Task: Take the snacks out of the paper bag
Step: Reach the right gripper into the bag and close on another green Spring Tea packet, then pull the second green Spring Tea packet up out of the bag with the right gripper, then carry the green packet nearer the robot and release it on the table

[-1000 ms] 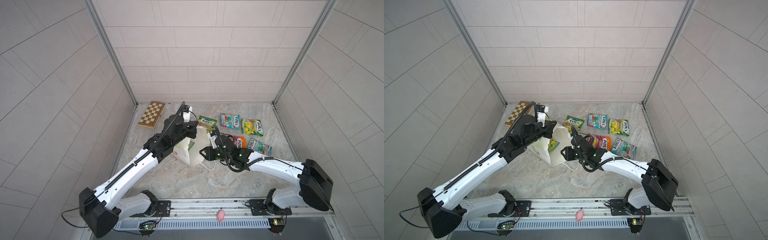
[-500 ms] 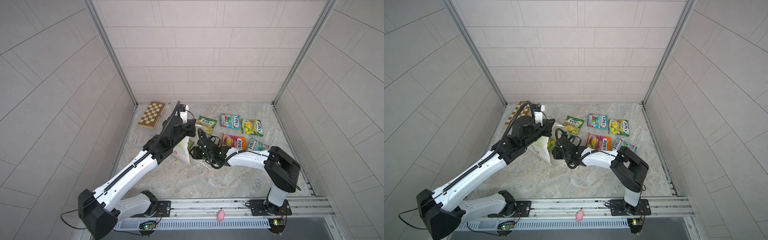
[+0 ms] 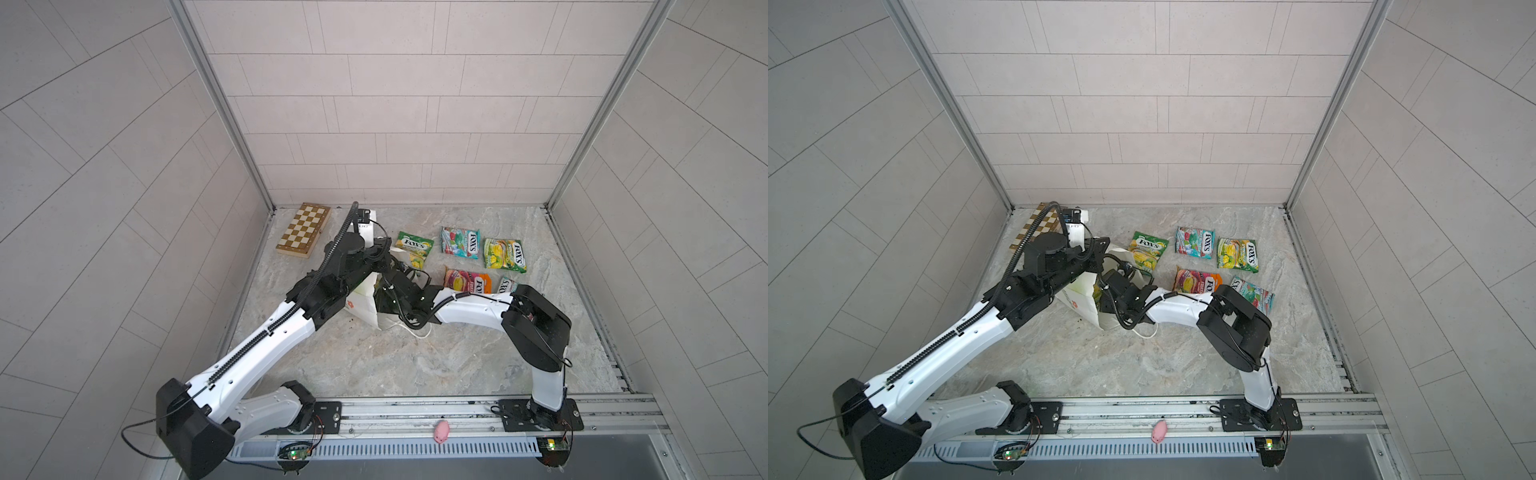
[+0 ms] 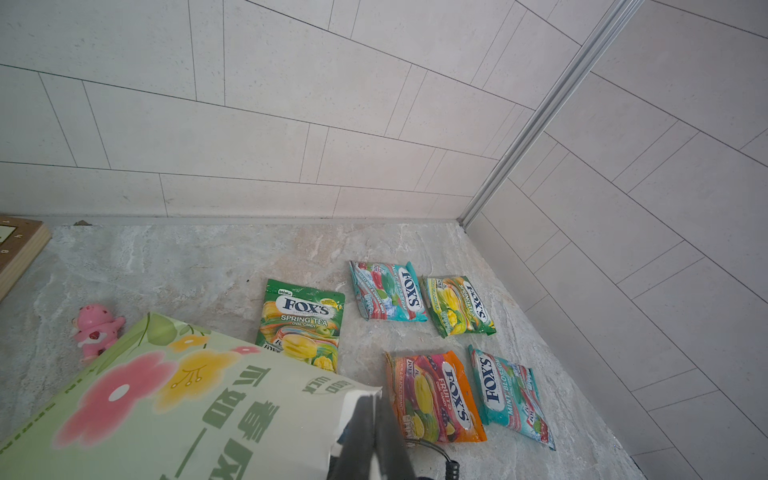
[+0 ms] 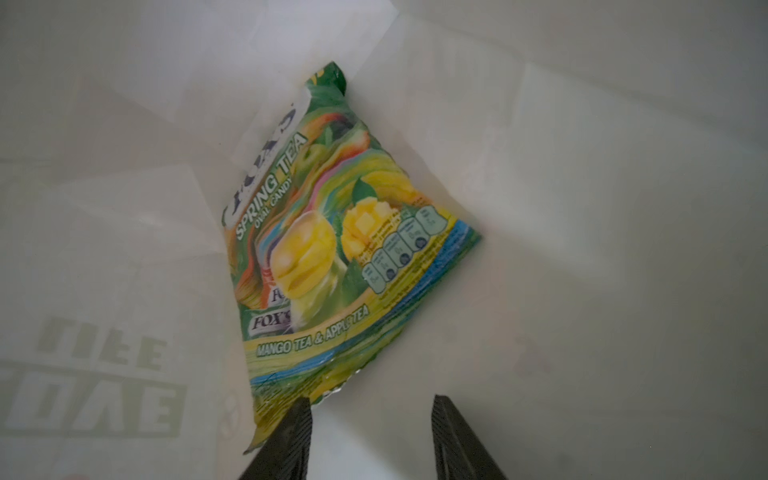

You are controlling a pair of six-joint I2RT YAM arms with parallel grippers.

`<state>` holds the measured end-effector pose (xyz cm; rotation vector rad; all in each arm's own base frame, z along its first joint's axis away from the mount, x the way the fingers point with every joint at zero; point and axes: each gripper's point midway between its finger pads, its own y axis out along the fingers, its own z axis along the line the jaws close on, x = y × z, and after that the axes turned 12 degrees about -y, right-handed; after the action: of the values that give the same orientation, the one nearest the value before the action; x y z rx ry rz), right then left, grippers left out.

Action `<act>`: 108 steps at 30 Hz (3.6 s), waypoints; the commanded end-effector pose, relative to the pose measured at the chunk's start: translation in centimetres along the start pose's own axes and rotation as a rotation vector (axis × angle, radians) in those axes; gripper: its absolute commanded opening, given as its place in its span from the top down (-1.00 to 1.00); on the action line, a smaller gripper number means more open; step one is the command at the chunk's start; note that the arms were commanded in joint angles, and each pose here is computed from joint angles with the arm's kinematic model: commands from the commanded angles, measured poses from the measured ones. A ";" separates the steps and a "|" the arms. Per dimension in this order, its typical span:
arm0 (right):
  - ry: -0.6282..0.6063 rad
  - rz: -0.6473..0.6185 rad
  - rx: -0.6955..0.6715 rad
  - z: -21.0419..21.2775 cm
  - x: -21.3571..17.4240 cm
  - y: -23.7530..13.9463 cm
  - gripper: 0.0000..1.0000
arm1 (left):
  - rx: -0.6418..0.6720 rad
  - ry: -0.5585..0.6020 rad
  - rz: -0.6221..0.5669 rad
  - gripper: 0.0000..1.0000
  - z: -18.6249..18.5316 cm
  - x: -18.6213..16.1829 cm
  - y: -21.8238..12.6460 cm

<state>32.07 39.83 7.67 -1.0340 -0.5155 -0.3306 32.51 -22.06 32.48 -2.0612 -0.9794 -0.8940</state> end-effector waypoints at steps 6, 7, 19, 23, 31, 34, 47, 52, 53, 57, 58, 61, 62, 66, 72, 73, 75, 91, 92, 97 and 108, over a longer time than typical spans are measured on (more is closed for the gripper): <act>0.028 0.001 -0.079 -0.5 0.4 1.6 0.03 | -0.071 -0.021 -0.057 1.00 -1.4 1.5 -1.0; 0.032 -0.001 -0.078 -0.3 0.4 1.8 0.03 | -0.074 -0.023 -0.060 1.00 -1.5 1.5 -1.1; 0.073 -0.031 -0.069 0.4 1.8 3.9 0.04 | -0.115 -0.032 -0.072 1.00 -2.1 1.8 -1.7; 0.093 -0.059 -0.056 0.6 2.5 4.5 0.10 | -0.120 -0.034 -0.067 1.00 -2.2 1.7 -1.7; 0.131 -0.110 0.020 1.3 4.2 5.7 0.57 | -0.122 -0.029 -0.067 1.00 -2.2 1.7 -1.7; 0.126 -0.110 0.035 1.5 4.3 5.6 0.85 | -0.117 -0.023 -0.070 1.00 -2.2 1.7 -1.7; -0.025 -0.115 0.108 1.9 4.0 -1.2 1.00 | 0.065 0.067 -0.075 1.00 0.9 1.9 -1.4; -0.076 -0.121 0.111 1.5 3.8 -4.2 1.00 | 0.089 0.092 -0.066 1.00 1.3 1.6 -1.3; -0.085 -0.126 0.109 1.3 4.0 -4.7 1.00 | 0.087 0.098 -0.063 1.00 1.3 1.6 -1.3; -0.118 -0.142 0.129 1.7 4.4 -6.9 1.00 | 0.096 0.108 -0.059 1.00 1.5 1.5 -1.2; -0.127 -0.148 0.136 1.8 4.5 -7.3 1.00 | 0.099 0.111 -0.057 1.00 1.5 1.4 -1.2; -0.152 -0.171 0.148 2.0 5.1 -8.9 1.00 | 0.104 0.112 -0.058 1.00 1.6 1.5 -1.2; -0.160 -0.177 0.152 2.1 5.2 -9.5 1.00 | 0.109 0.114 -0.056 1.00 1.7 1.4 -1.2; -0.185 -0.205 0.168 2.4 5.8 -11.5 1.00 | 0.124 0.116 -0.054 1.00 1.9 1.4 -1.1; -0.224 -0.260 0.184 2.6 6.7 -14.4 1.00 | 0.157 0.108 -0.055 1.00 2.5 1.5 -0.9; -0.232 -0.272 0.187 2.7 6.9 -15.0 1.00 | 0.165 0.106 -0.057 1.00 2.6 1.6 -0.9; -0.247 -0.295 0.191 2.7 7.3 -16.1 1.00 | 0.182 0.101 -0.055 1.00 2.8 1.5 -0.8; -0.313 -0.367 0.263 3.3 9.3 -24.0 1.00 | 0.258 0.090 -0.056 1.00 4.0 1.7 -0.5; -0.311 -0.372 0.266 3.2 9.4 -24.4 1.00 | 0.261 0.090 -0.056 1.00 4.0 1.6 -0.5; -0.319 -0.400 0.268 2.3 9.5 -27.0 1.00 | 0.275 0.093 -0.067 1.00 4.2 1.8 -0.7; -0.292 -0.355 0.100 -5.7 7.0 -29.6 1.00 | 0.235 0.148 -0.053 1.00 3.6 1.9 -1.6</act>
<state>25.26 22.67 32.22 -0.8234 -0.9906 -0.4803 33.81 -17.98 30.56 -1.7552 -1.0009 -0.8461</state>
